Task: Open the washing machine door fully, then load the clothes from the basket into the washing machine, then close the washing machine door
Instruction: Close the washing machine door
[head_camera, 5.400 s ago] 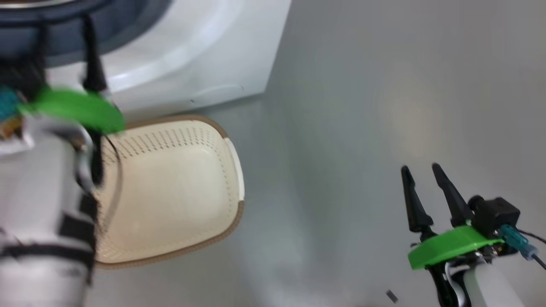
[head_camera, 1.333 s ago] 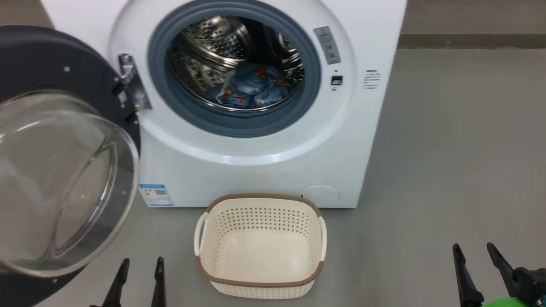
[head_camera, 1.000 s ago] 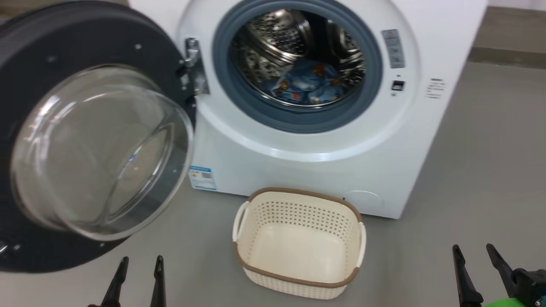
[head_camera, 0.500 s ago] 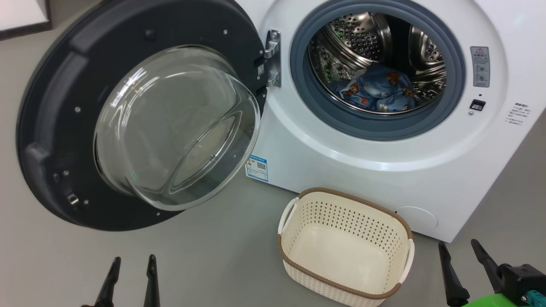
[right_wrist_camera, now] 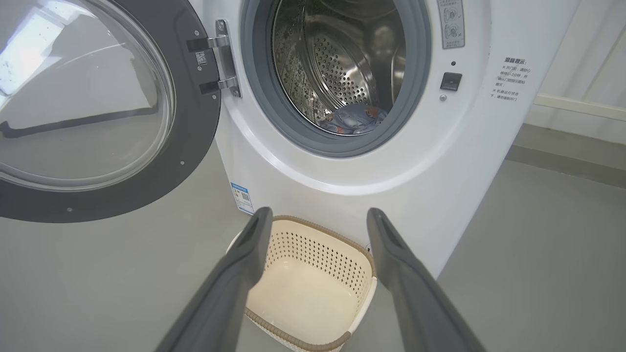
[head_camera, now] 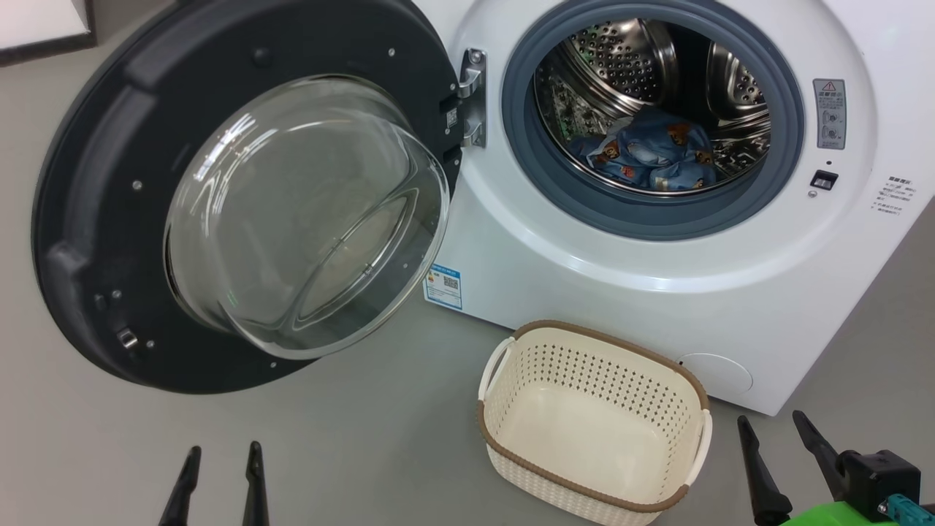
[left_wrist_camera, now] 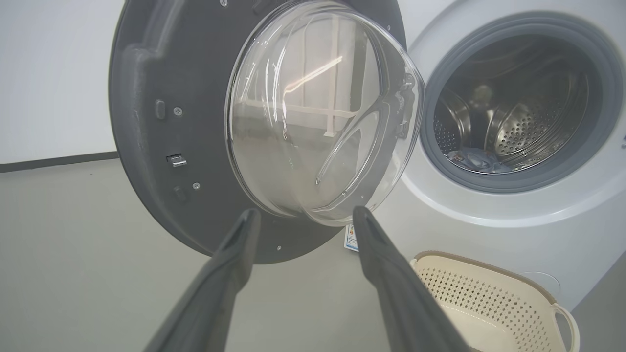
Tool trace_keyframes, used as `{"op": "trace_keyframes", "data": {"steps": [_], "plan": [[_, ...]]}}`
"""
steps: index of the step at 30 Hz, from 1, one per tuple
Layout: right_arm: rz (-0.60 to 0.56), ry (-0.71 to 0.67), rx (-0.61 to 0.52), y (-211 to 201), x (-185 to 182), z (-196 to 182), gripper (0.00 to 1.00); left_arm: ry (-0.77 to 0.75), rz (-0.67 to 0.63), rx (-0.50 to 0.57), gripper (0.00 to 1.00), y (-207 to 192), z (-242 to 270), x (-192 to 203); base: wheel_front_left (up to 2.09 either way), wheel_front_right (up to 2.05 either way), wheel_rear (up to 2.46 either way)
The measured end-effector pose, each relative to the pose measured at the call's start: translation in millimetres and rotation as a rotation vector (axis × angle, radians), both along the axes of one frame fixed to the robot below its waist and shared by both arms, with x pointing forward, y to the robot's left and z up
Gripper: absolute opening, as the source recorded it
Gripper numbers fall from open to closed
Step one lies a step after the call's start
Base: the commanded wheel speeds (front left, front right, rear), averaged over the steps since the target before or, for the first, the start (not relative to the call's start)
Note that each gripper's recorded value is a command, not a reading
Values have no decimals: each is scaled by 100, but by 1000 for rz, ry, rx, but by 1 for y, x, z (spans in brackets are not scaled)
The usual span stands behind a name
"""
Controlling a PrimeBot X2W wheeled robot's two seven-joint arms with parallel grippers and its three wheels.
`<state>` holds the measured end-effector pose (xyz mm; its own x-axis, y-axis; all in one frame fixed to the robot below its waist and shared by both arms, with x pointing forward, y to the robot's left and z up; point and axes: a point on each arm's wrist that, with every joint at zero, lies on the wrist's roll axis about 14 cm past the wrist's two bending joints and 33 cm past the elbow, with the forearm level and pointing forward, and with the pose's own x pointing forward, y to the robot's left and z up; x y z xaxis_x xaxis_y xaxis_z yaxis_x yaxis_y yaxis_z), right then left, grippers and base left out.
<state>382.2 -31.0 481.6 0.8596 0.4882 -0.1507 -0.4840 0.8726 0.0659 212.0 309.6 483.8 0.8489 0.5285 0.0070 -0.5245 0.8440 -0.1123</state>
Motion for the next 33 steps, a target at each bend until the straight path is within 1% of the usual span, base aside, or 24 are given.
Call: {"op": "trace_keyframes", "data": {"steps": [1,2,3,7,10,13,17,18,21,23,24,26,30,33], "plan": [[1,1,-1,0,0,0,100,-4,8,-1,85,1,1,-1,0,0,0],[1,2,-2,0,-1,-1,100,-7,16,2,38,3,2,-1,0,0,0],[2,2,-3,0,0,-1,100,-19,25,3,0,6,6,-2,0,0,0],[6,4,-4,1,0,-1,100,-88,49,29,0,14,29,-3,0,0,0],[17,-3,-1,5,0,1,100,-175,64,75,0,21,60,-4,0,0,0],[25,-9,5,9,2,3,100,-278,72,153,0,28,102,-5,0,0,0],[33,3,11,11,2,1,100,-433,63,300,0,41,174,-4,0,0,0],[33,3,11,11,2,1,100,-433,63,300,0,41,174,-4,0,0,0],[37,23,30,13,1,-2,100,-516,45,388,0,53,226,-2,0,0,0],[38,30,40,14,0,-2,100,-562,29,412,0,62,257,1,0,0,0],[37,31,44,14,0,-2,100,-568,20,405,0,68,266,5,0,0,0],[33,32,55,14,1,-1,100,-554,15,340,0,87,273,15,0,0,0],[11,43,94,9,0,1,100,-523,15,145,0,130,269,32,0,0,0],[-11,54,100,2,-4,-2,100,-481,22,-21,0,155,250,44,0,0,0]]}}
